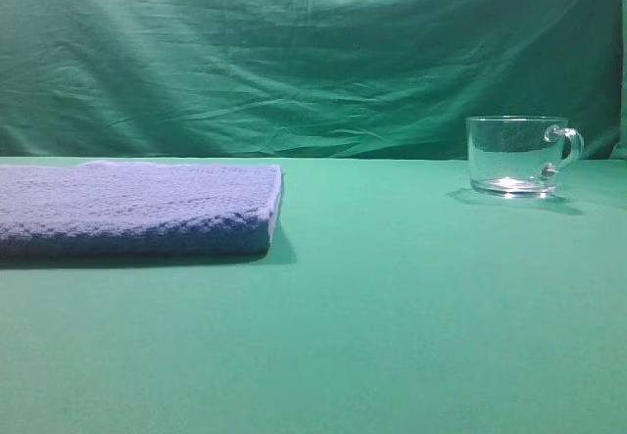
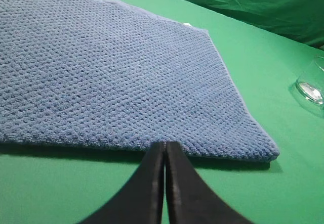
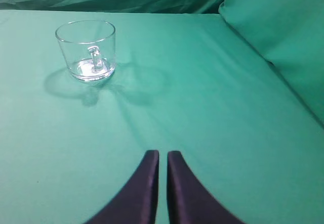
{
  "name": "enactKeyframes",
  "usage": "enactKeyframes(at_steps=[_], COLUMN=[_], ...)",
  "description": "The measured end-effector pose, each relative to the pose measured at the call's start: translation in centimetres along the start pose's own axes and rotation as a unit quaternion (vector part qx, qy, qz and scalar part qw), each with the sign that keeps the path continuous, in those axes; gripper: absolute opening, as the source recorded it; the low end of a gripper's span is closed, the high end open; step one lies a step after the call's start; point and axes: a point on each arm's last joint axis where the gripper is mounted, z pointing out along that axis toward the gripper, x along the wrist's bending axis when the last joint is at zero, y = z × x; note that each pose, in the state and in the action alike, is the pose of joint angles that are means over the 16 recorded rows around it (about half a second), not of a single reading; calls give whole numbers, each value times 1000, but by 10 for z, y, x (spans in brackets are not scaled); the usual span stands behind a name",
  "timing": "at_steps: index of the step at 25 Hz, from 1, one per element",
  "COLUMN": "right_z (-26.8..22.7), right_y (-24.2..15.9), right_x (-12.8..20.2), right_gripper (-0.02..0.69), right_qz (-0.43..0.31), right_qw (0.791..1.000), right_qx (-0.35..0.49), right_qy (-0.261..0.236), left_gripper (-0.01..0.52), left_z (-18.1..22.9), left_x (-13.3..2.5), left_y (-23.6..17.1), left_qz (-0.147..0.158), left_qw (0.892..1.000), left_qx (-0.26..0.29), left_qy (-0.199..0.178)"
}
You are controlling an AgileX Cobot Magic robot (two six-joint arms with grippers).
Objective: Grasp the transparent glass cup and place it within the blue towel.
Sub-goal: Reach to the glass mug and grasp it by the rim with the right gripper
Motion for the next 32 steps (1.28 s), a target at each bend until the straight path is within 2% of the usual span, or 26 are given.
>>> enactKeyframes(at_steps=[25, 32], right_z=[0, 0], right_y=[0, 7], right_x=[0, 1], right_gripper=[49, 49], right_qz=[1, 41], right_qw=[1000, 999], right_qx=[-1, -35], right_qy=[0, 8], left_gripper=[0, 0], left_z=[0, 0], left_x=[0, 0], left_y=[0, 0], left_qz=[0, 0], left_qw=[1000, 1000], left_qx=[0, 0], left_qy=[0, 0])
